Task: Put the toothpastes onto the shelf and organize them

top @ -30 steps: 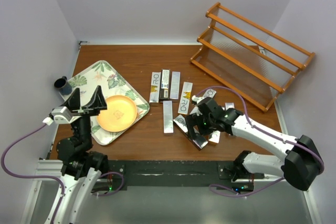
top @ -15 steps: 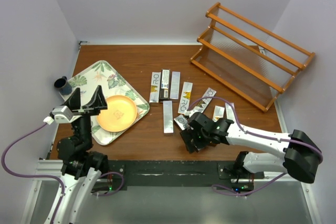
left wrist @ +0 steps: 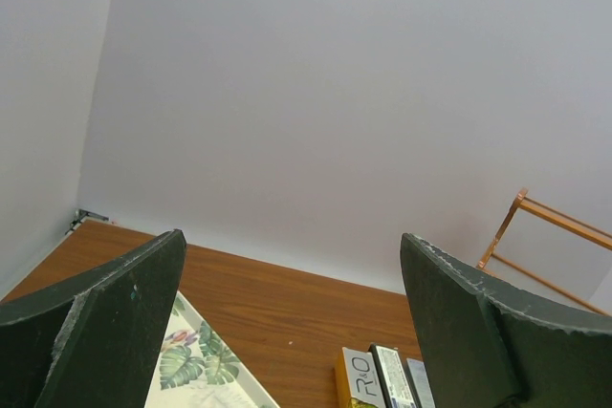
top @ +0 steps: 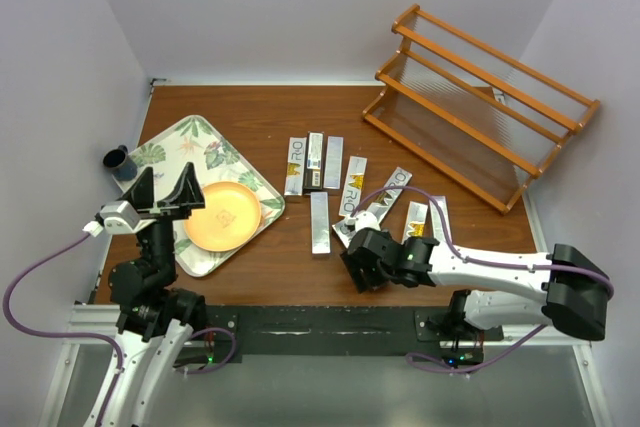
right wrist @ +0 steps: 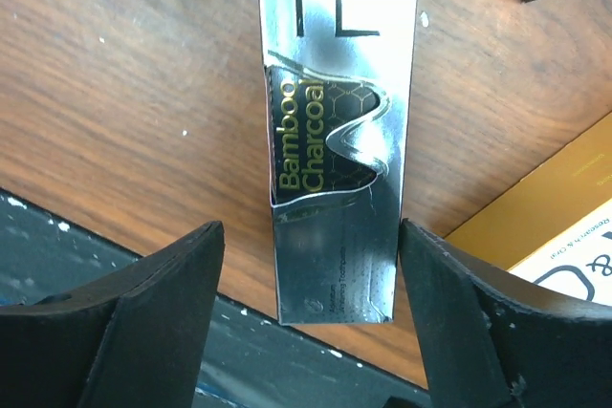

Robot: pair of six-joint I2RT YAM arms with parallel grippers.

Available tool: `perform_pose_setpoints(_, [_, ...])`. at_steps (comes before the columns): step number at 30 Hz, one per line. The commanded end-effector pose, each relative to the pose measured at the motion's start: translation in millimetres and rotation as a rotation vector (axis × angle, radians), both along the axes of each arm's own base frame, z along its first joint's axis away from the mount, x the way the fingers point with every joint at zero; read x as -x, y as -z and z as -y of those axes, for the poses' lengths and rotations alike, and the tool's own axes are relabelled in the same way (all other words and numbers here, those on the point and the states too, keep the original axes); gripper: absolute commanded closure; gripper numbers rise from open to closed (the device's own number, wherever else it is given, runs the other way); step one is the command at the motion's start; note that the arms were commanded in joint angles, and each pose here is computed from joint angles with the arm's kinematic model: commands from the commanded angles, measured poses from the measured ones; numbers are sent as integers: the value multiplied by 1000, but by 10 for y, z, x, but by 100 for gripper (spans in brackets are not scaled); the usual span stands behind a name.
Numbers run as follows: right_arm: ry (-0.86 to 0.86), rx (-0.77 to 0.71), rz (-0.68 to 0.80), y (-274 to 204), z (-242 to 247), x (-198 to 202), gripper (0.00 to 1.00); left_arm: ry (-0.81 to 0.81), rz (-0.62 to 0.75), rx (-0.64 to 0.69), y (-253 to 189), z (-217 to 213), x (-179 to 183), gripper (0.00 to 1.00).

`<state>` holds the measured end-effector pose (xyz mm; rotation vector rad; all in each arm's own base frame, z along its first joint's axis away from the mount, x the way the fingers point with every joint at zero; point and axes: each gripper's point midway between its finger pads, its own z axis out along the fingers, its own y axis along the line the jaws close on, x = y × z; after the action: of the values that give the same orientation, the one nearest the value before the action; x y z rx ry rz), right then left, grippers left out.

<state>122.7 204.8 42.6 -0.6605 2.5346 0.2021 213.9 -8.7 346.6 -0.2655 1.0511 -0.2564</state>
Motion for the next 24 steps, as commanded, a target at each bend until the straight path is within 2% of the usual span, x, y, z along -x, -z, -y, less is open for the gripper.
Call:
perform_pose_setpoints(1, [67,-14,61,0,-23,-119,24,7,30,25,-121,-6,37,0])
perform_pose_setpoints(10, [127,48,43,127,60,-123,29,7,28,25,-117,-6,36,0])
perform_pose_setpoints(24, [138,2,18,142,88,-20,34,11,23,25,-107,5,22,0])
